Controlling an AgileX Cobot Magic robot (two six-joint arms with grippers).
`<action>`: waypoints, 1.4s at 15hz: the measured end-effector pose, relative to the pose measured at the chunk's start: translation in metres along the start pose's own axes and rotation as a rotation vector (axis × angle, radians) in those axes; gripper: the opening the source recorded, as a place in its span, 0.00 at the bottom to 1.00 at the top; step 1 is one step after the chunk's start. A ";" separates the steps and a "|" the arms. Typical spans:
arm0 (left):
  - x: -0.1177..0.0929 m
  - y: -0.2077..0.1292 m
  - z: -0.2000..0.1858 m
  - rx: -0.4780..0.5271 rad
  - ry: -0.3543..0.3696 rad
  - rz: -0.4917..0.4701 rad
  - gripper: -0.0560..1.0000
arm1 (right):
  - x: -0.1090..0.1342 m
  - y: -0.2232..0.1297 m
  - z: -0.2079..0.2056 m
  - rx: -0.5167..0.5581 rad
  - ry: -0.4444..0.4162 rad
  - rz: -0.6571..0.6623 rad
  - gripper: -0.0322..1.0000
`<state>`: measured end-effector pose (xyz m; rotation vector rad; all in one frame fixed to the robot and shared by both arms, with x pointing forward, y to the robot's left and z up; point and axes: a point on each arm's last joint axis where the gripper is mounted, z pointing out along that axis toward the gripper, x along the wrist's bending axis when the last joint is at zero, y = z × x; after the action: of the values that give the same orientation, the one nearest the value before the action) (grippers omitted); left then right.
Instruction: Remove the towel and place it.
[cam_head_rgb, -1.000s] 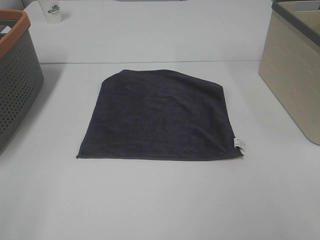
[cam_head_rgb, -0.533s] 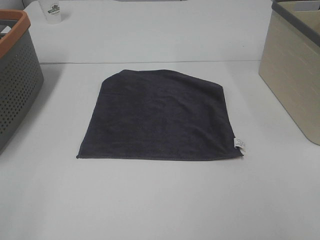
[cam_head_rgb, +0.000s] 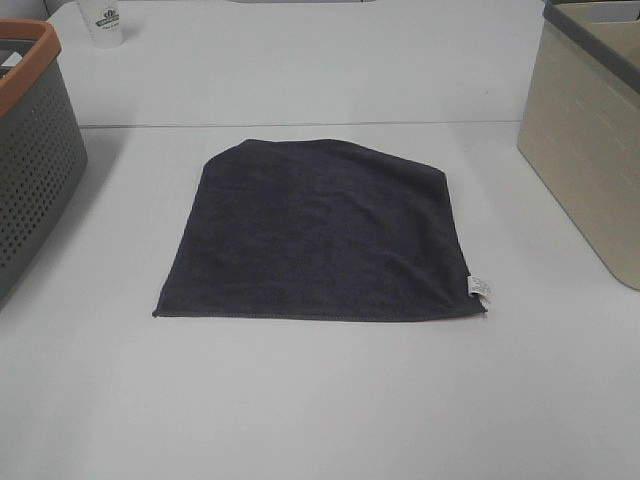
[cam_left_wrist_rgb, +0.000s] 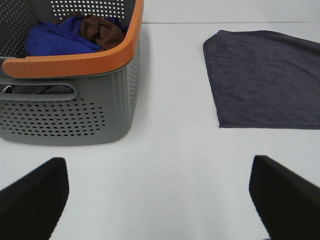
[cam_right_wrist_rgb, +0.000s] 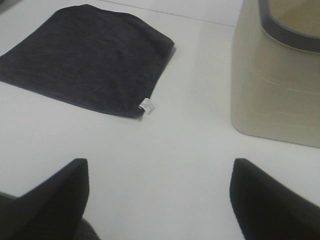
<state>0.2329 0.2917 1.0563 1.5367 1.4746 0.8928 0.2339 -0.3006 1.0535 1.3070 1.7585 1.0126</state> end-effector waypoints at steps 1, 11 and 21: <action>0.000 0.000 0.000 0.000 0.000 0.000 0.91 | 0.000 0.000 0.000 0.005 -0.049 0.023 0.77; 0.000 0.000 0.000 0.000 0.000 -0.001 0.91 | 0.001 0.000 0.000 0.011 -0.115 0.056 0.77; 0.000 0.000 0.000 0.000 0.000 -0.001 0.91 | 0.001 0.000 0.000 0.011 -0.115 0.056 0.77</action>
<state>0.2329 0.2917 1.0563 1.5358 1.4753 0.8922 0.2339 -0.3000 1.0535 1.4002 1.6518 0.9397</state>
